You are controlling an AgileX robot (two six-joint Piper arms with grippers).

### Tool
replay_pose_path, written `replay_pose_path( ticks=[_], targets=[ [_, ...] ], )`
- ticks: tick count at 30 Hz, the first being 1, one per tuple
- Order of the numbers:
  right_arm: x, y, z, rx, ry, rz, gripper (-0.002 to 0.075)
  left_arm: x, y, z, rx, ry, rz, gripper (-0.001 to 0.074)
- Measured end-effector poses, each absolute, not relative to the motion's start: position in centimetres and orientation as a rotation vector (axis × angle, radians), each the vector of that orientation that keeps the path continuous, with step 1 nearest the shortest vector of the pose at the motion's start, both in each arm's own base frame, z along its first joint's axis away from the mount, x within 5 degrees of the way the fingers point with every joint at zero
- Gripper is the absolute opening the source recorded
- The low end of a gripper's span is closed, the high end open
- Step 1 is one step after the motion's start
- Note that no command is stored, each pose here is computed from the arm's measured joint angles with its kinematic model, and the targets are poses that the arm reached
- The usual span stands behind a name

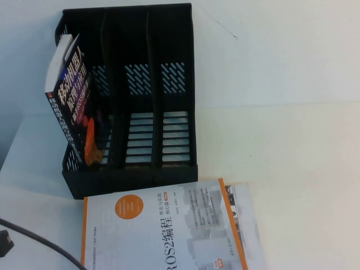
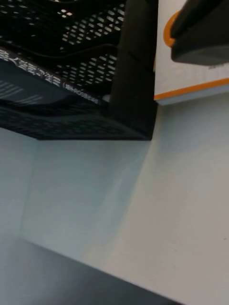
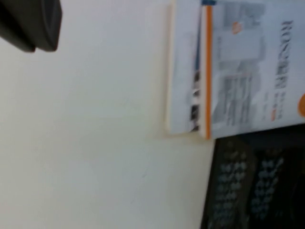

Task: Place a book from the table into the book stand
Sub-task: Push book with right arm

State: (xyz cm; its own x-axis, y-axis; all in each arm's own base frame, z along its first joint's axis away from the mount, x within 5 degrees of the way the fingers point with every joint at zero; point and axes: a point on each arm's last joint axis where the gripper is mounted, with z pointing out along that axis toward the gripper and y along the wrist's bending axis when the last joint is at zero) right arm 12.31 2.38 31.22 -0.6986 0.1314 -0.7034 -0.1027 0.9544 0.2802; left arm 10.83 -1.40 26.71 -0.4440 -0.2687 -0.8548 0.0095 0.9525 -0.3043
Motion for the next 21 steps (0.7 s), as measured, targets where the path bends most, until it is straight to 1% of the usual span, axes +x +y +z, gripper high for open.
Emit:
replay_pose_path(
  ticks=[2, 5, 7, 11, 14, 17, 21],
  targets=[
    [14.6, 3.3, 30.3, -0.036, 2.39, 0.507, 0.0005, 11.5, -1.7, 26.7, -0.206, 2.065, -0.359, -0.0003],
    [17.9, 4.9, 28.8, -0.114, 2.449, 0.701, 0.0005, 12.3, -2.1, 26.9, -0.178, 2.162, -0.393, -0.0003],
    [20.0, 6.3, 27.1, -0.159, 2.506, 0.758, 0.0005, 12.9, -2.5, 26.6, -0.143, 2.243, -0.424, -0.0003],
    [23.1, 10.0, 24.0, -0.258, 2.6, 0.775, 0.0005, 14.0, -3.5, 25.8, -0.053, 2.362, -0.521, -0.0003],
    [24.7, 12.8, 22.0, -0.329, 2.686, 0.769, 0.0005, 14.5, -4.3, 25.2, 0.007, 2.416, -0.631, -0.0003],
    [26.3, 15.0, 20.3, -0.402, 2.773, 0.71, 0.0005, 15.0, -4.9, 24.6, 0.026, 2.454, -0.714, -0.0003],
    [28.2, 16.7, 19.3, -0.473, 2.821, 0.606, 0.0005, 15.7, -5.1, 24.2, 0.005, 2.468, -0.756, -0.0003]
  ],
)
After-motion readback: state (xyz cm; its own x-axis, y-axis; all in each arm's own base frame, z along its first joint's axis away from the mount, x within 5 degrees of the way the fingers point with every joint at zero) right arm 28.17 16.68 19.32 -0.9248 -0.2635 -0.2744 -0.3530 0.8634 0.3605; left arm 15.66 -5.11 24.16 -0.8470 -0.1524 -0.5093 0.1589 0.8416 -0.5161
